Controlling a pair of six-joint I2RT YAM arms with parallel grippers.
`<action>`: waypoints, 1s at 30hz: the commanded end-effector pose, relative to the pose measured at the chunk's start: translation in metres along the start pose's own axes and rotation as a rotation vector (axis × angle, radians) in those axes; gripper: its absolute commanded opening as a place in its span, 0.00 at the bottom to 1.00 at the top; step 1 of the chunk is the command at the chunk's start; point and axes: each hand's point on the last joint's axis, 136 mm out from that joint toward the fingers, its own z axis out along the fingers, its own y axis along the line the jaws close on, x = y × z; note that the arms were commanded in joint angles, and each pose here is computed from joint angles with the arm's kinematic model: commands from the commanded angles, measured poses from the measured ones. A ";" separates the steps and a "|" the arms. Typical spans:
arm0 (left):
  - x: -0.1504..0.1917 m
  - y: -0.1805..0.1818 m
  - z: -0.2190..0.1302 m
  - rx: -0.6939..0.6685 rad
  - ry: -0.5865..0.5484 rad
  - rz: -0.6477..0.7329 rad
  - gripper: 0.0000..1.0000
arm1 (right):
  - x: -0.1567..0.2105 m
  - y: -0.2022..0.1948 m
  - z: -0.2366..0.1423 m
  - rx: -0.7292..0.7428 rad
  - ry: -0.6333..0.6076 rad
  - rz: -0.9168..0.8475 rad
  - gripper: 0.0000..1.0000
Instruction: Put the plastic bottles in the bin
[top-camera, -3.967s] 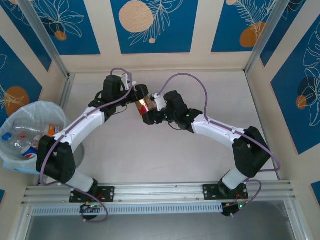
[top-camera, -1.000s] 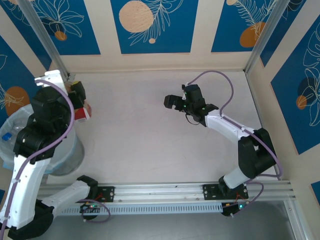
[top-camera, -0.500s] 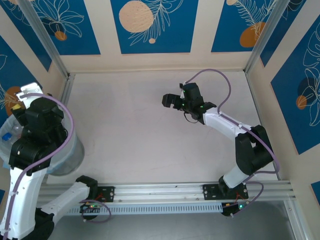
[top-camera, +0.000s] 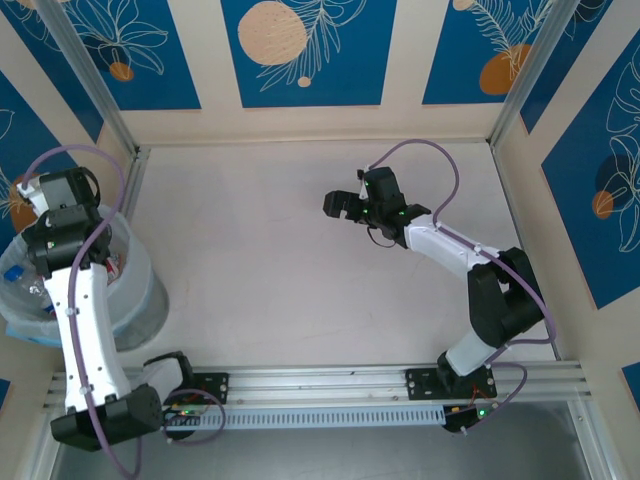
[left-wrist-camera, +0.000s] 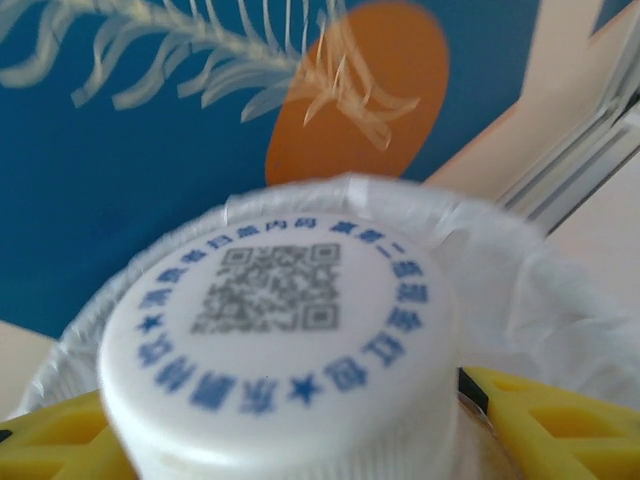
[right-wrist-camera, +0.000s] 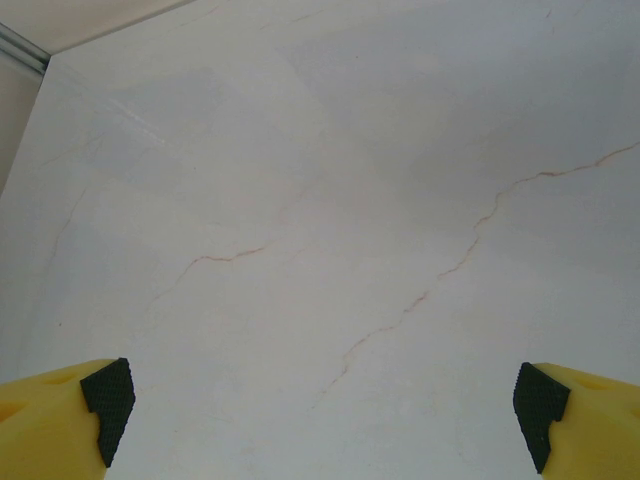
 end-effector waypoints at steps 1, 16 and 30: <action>0.030 0.005 0.012 -0.004 0.128 -0.020 0.56 | -0.004 0.002 0.000 0.003 0.006 -0.023 0.99; 0.011 -0.007 0.008 0.066 0.130 -0.050 0.99 | -0.004 0.010 0.001 0.006 0.020 -0.038 0.99; -0.035 -0.079 -0.069 0.443 -0.087 0.003 0.99 | -0.006 0.012 -0.004 0.031 0.004 -0.055 1.00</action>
